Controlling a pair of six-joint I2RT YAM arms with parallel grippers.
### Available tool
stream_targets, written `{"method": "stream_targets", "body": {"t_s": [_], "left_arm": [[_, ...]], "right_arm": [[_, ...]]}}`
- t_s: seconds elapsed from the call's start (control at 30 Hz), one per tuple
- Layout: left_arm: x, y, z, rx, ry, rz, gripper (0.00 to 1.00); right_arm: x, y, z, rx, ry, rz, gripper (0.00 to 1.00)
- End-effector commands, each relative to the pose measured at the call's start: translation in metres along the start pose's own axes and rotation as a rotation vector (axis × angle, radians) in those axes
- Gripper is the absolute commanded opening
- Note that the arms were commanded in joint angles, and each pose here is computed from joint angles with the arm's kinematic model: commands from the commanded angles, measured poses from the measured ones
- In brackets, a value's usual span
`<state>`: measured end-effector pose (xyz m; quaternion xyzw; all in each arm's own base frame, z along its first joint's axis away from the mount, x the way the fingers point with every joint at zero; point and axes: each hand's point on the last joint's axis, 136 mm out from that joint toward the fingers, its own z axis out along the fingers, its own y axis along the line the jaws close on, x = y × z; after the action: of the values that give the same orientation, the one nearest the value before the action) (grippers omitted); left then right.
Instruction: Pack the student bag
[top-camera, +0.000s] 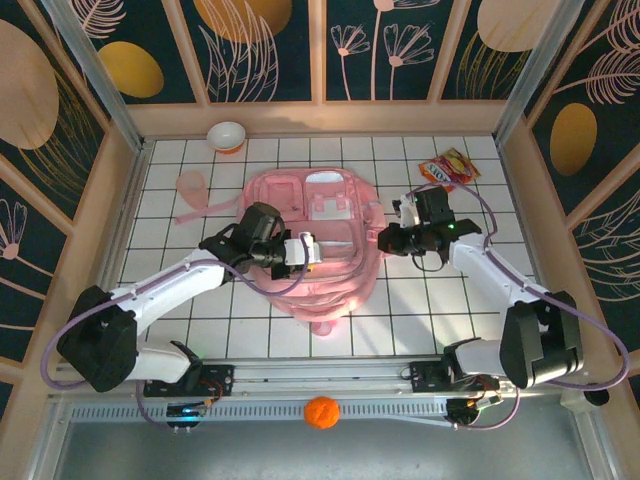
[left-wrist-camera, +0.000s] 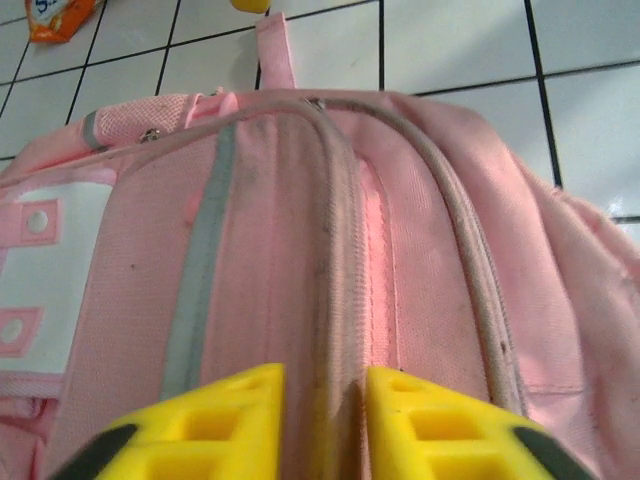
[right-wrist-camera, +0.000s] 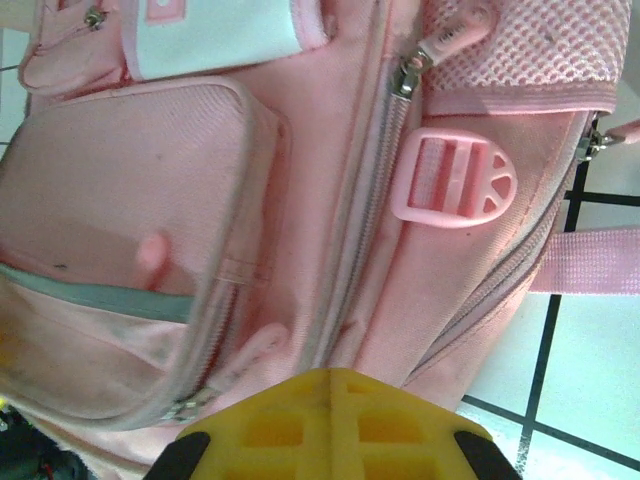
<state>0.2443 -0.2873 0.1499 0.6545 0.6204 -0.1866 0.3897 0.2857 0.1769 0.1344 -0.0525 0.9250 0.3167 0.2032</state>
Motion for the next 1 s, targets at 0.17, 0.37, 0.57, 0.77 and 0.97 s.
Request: {"method": "stream_targets", "body": {"t_s": [0.17, 0.37, 0.57, 0.77, 0.97], "left_arm": [[-0.048, 0.010, -0.018, -0.040, -0.142, 0.029, 0.50], [-0.046, 0.009, 0.008, -0.062, -0.065, 0.041, 0.63], [-0.028, 0.023, 0.027, -0.132, 0.004, -0.006, 0.64], [-0.012, 0.031, 0.038, -0.169, 0.064, -0.052, 0.51], [-0.026, 0.028, 0.025, -0.188, -0.025, -0.059, 0.02]], "right_arm": [[-0.025, 0.026, -0.051, -0.023, -0.271, -0.130, 0.20], [-0.043, 0.029, -0.082, 0.016, -0.435, -0.155, 0.31], [-0.052, 0.020, -0.108, 0.093, -0.577, -0.121, 0.35], [-0.050, 0.018, -0.125, 0.102, -0.654, -0.108, 0.37], [-0.047, 0.010, -0.129, 0.120, -0.703, -0.108, 0.59]]}}
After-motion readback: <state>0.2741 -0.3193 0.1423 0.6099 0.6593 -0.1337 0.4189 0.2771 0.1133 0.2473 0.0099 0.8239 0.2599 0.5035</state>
